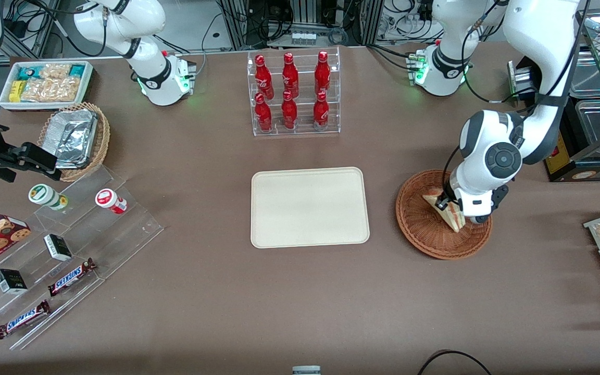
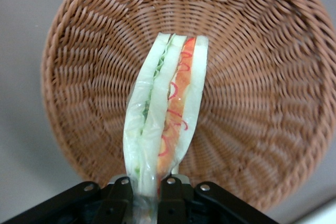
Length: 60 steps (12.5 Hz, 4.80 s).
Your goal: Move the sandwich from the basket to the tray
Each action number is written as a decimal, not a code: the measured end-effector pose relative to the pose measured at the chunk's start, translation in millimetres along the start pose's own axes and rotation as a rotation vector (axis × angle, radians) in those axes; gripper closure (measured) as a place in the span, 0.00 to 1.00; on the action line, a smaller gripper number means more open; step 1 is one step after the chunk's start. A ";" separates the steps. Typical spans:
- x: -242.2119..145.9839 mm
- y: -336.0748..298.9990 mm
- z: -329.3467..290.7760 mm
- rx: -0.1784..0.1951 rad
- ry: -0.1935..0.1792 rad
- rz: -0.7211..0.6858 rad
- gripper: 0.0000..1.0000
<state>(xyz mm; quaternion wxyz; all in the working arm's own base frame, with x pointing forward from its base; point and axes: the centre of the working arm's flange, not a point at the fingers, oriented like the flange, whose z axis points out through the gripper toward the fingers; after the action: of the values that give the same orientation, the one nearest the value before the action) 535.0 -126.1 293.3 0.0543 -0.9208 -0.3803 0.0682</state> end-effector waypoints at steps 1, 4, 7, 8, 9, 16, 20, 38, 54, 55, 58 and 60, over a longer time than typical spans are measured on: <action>-12.1 10.6 -20.2 0.019 -0.007 0.042 0.85; -63.1 43.2 -71.0 0.061 -0.024 0.187 0.86; -123.7 77.7 -79.5 0.058 0.014 0.348 0.86; -142.3 91.2 -78.1 0.054 0.016 0.396 0.86; -156.1 105.3 -76.7 0.044 0.013 0.436 0.86; -260.2 196.0 -23.7 -0.109 0.044 0.555 0.86; -290.3 221.6 -2.1 -0.110 0.072 0.503 0.86; -272.1 221.7 -68.1 -0.045 0.137 0.491 0.00; -77.7 63.8 -160.2 0.141 0.020 0.656 0.00; -64.8 43.2 -175.8 0.141 -0.007 0.694 0.00; -38.2 -12.8 -218.5 0.139 -0.057 0.801 0.00; -24.8 -46.9 -240.5 0.150 -0.096 0.875 0.00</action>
<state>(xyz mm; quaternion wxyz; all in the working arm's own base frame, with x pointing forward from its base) 525.3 -122.2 539.3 0.0693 -0.9842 0.0492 0.1551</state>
